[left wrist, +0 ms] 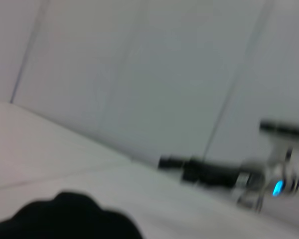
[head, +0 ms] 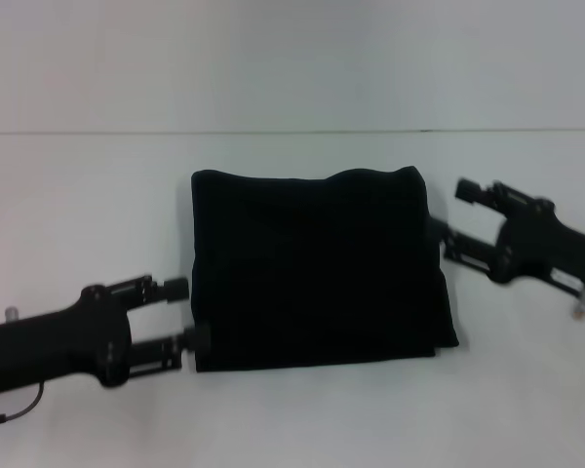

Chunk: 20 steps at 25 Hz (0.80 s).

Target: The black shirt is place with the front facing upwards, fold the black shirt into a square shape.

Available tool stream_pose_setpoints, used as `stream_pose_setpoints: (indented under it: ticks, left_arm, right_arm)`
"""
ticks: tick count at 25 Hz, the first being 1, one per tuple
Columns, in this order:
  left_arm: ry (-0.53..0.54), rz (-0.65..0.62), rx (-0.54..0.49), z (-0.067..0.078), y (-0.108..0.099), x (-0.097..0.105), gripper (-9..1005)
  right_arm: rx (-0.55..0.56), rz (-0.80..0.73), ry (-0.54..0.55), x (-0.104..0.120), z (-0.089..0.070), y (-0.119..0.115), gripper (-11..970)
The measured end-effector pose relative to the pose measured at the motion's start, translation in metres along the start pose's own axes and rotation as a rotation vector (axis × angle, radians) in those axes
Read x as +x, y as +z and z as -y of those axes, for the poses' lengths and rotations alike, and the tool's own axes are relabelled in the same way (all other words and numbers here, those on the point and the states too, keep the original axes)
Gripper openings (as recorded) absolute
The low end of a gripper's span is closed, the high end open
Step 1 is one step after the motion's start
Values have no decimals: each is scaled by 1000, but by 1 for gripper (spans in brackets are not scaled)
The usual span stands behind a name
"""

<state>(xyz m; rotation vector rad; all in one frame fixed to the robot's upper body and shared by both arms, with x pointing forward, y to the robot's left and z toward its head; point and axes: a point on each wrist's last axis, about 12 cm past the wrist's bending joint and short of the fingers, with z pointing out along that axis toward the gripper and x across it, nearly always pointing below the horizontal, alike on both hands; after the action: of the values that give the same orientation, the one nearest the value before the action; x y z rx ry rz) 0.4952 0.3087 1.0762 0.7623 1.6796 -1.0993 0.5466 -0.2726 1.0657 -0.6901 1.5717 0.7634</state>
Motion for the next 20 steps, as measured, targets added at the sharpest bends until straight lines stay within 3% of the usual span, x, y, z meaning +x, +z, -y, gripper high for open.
stream_pose_setpoints:
  ticks: [3, 11, 20]
  left_arm:
    - [79, -89, -33, 1, -5, 14, 762]
    - [95, -164, -128, 1, -14, 38, 762]
    - [77, -185, -166, -2, -12, 45, 762]
  right_arm:
    - [-50, -2, 1, 9, -13, -20, 739]
    - [-112, -142, 14, 50, -44, -56, 947]
    - [-74, -216, 11, 60, -41, -58, 946]
